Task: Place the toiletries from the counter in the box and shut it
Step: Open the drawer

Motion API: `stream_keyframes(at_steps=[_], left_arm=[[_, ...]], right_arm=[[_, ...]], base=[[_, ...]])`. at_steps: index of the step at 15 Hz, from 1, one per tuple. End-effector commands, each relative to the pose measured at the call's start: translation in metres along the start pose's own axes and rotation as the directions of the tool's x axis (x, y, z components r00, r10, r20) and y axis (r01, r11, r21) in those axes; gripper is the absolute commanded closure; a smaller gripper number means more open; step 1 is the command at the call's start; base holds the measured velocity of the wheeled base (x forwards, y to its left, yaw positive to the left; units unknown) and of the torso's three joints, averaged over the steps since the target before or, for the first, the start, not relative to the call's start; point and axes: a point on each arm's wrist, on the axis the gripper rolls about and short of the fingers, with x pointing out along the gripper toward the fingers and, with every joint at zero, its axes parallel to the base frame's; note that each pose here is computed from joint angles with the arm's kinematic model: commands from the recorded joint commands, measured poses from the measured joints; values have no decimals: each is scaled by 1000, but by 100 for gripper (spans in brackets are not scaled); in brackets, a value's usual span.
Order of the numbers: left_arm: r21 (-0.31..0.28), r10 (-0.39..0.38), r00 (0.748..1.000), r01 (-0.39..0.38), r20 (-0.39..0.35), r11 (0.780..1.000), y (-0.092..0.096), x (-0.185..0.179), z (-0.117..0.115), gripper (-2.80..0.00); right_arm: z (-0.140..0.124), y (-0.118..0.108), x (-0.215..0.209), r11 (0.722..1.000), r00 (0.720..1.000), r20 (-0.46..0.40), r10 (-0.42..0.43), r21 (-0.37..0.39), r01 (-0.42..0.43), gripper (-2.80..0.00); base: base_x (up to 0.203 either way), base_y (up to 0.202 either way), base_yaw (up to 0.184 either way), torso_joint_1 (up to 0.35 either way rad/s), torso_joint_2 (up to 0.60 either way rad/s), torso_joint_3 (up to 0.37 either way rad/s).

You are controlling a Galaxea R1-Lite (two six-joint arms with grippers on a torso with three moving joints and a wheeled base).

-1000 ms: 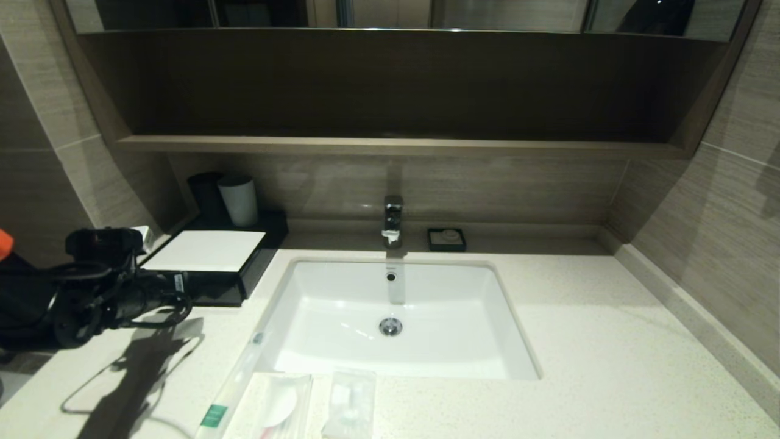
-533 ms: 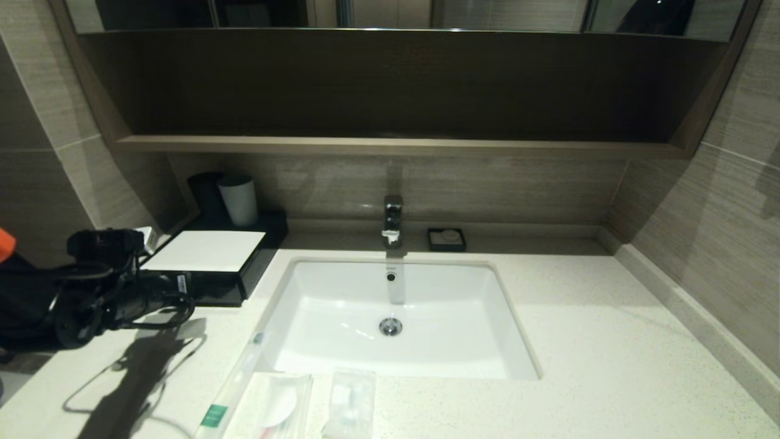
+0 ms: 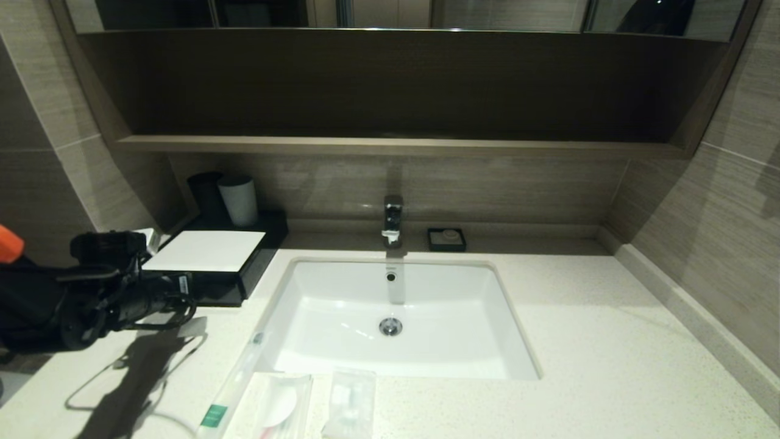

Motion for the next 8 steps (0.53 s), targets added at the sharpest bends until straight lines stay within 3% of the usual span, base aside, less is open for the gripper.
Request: stream_keyframes(at_steps=[1,8], left_arm=[[-1,0,1000,0,-4,1000,0,2,-2,0],[-1,2,1000,-2,-4,1000,1,5,-4,0]], right_arm=[[0,0,0,1000,1000,0,0,0,0,0],[0,0,0,1000,1000,0,0,0,0,0]], base=[[0,0,0,0,0,0],[0,0,0,0,0,0]])
